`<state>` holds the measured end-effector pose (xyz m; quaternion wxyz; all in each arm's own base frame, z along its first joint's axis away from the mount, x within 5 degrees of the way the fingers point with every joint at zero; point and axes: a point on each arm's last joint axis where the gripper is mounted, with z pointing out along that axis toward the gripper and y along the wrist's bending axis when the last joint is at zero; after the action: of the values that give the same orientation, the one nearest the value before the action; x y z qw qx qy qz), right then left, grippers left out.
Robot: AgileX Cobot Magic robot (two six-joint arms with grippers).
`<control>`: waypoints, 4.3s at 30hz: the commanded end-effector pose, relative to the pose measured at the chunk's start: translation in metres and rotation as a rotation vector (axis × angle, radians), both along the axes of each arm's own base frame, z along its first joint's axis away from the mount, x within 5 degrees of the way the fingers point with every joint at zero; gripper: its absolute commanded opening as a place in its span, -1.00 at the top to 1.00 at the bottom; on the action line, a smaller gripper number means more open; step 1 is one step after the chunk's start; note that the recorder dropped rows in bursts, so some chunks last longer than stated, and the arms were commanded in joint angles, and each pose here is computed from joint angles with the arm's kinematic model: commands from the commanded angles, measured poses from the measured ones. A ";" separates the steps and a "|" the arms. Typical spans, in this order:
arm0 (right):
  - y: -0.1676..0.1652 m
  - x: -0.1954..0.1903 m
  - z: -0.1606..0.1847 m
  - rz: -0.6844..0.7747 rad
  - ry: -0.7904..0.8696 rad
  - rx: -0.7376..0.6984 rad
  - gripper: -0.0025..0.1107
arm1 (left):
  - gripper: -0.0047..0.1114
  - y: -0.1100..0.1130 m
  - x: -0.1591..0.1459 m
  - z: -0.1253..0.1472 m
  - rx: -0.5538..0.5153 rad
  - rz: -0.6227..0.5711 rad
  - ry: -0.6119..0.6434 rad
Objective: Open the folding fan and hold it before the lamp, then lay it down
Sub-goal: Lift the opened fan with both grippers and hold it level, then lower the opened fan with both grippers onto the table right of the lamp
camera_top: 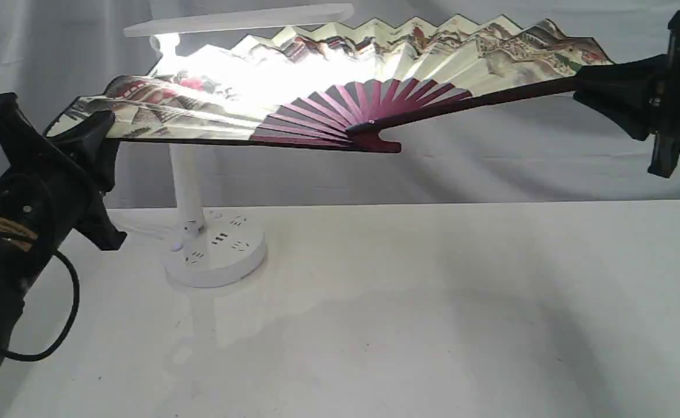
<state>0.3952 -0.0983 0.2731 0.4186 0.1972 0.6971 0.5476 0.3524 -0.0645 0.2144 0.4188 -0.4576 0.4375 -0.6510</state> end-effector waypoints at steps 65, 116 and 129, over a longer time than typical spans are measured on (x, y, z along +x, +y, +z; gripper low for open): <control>-0.032 -0.058 -0.091 -0.167 0.299 -0.030 0.96 | 0.92 -0.012 -0.017 -0.038 0.094 -0.114 0.180; -0.081 -0.088 -0.123 -0.408 0.500 -0.232 0.66 | 0.58 -0.070 0.010 -0.115 0.144 -0.245 0.294; -0.083 -0.088 -0.123 -0.436 0.499 -0.248 0.52 | 0.52 -0.074 0.008 -0.117 0.183 -0.284 0.303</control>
<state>0.3090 -0.1780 0.1500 0.3570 0.4147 0.7810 0.3010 0.3598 -0.1376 0.0935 0.2900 -0.4514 0.6113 -0.5818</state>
